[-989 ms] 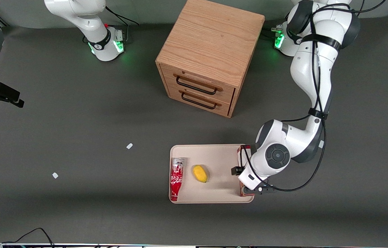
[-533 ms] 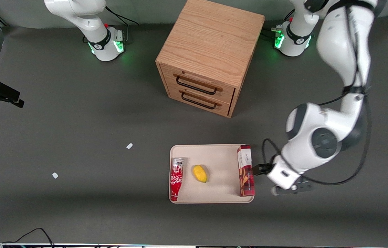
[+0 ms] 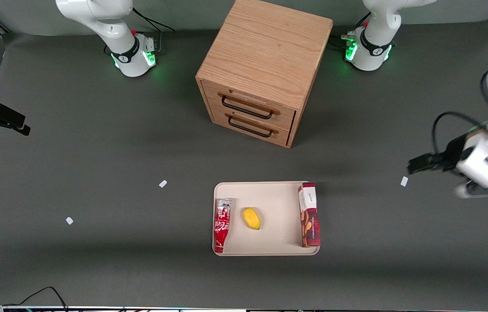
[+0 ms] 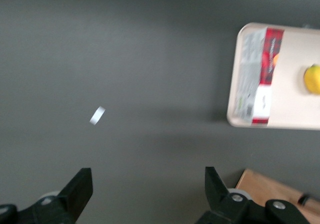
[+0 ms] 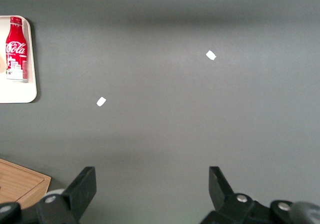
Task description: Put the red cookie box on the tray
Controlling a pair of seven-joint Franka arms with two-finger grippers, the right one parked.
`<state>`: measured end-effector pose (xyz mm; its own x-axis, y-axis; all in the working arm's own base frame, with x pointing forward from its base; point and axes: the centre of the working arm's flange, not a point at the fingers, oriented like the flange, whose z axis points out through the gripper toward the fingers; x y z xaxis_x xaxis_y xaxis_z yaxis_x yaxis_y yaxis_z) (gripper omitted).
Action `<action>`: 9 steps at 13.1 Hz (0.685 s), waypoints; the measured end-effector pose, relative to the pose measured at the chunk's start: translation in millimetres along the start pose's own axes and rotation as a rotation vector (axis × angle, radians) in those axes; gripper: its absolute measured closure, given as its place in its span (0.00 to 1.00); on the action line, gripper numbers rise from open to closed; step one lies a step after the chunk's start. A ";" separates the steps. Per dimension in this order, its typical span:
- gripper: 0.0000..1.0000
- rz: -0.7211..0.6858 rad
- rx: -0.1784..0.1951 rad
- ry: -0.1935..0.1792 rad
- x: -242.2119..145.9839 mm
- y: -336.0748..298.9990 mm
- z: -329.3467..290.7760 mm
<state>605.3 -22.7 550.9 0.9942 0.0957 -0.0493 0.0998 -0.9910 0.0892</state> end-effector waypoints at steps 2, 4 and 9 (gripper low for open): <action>0.00 0.015 0.015 -0.010 -31.7 -24.2 -27.0; 0.00 0.031 0.027 -0.016 -57.6 -38.8 -49.6; 0.00 0.055 0.078 0.013 -84.1 -44.3 -79.9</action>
<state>520.5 20.6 630.6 0.9986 0.0421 -0.0334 0.0426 -0.9990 0.0141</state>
